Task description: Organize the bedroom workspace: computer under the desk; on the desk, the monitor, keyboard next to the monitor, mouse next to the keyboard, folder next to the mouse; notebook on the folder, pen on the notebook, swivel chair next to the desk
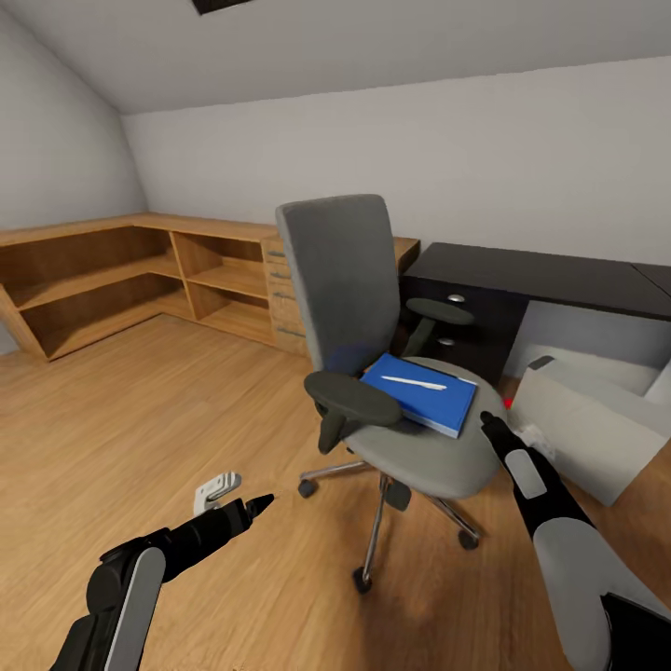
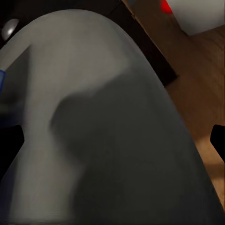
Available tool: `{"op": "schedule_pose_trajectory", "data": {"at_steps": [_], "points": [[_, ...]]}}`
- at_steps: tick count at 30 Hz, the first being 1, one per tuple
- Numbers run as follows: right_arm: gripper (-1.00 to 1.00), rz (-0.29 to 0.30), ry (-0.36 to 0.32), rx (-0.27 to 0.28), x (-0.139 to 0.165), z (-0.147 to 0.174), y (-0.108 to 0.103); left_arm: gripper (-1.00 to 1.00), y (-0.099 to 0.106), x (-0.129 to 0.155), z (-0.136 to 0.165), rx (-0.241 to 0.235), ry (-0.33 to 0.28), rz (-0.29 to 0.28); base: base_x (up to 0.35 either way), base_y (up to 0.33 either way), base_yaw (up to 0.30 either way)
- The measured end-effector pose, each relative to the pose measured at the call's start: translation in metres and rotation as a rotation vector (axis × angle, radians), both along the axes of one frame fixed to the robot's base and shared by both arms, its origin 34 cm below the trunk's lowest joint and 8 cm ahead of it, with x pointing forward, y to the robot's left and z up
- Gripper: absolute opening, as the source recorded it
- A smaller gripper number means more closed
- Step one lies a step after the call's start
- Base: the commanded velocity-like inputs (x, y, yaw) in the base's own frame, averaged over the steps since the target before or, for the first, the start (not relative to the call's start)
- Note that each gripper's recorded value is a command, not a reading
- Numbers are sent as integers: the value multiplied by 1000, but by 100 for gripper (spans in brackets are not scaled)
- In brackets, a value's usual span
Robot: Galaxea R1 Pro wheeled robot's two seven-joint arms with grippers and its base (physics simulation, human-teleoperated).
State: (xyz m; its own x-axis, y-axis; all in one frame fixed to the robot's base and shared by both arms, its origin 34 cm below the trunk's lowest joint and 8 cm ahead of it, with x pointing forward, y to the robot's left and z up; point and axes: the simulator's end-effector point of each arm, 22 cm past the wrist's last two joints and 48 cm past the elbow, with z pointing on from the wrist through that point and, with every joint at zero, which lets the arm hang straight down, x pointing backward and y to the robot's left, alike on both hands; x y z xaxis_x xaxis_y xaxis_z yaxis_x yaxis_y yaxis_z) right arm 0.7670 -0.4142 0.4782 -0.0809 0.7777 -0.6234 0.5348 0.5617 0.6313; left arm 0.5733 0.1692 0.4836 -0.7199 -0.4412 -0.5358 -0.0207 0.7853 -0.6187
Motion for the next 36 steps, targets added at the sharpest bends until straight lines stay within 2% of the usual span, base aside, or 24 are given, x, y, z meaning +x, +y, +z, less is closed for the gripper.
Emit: {"op": "schedule_pose_trajectory", "data": {"at_steps": [12,17,21,27,36], "points": [[100,-18,2,-22,-2,1,-18,100,-1,-1,-6,-3,14,-2,0,0,250],[100,-2,-9,7,2,0,1,100,-2,-3,-12,-4,28,-4,0,0,60],[100,-12,-7,3,0,-1,-4,100,-4,-3,-12,-9,29,-6,0,0,5],[100,0,-12,0,2,0,5,100,-12,-3,-10,-25,27,-4,0,0,0],[100,4,-13,-1,2,0,6,100,-13,-3,-9,-29,26,-5,0,0,2]]}}
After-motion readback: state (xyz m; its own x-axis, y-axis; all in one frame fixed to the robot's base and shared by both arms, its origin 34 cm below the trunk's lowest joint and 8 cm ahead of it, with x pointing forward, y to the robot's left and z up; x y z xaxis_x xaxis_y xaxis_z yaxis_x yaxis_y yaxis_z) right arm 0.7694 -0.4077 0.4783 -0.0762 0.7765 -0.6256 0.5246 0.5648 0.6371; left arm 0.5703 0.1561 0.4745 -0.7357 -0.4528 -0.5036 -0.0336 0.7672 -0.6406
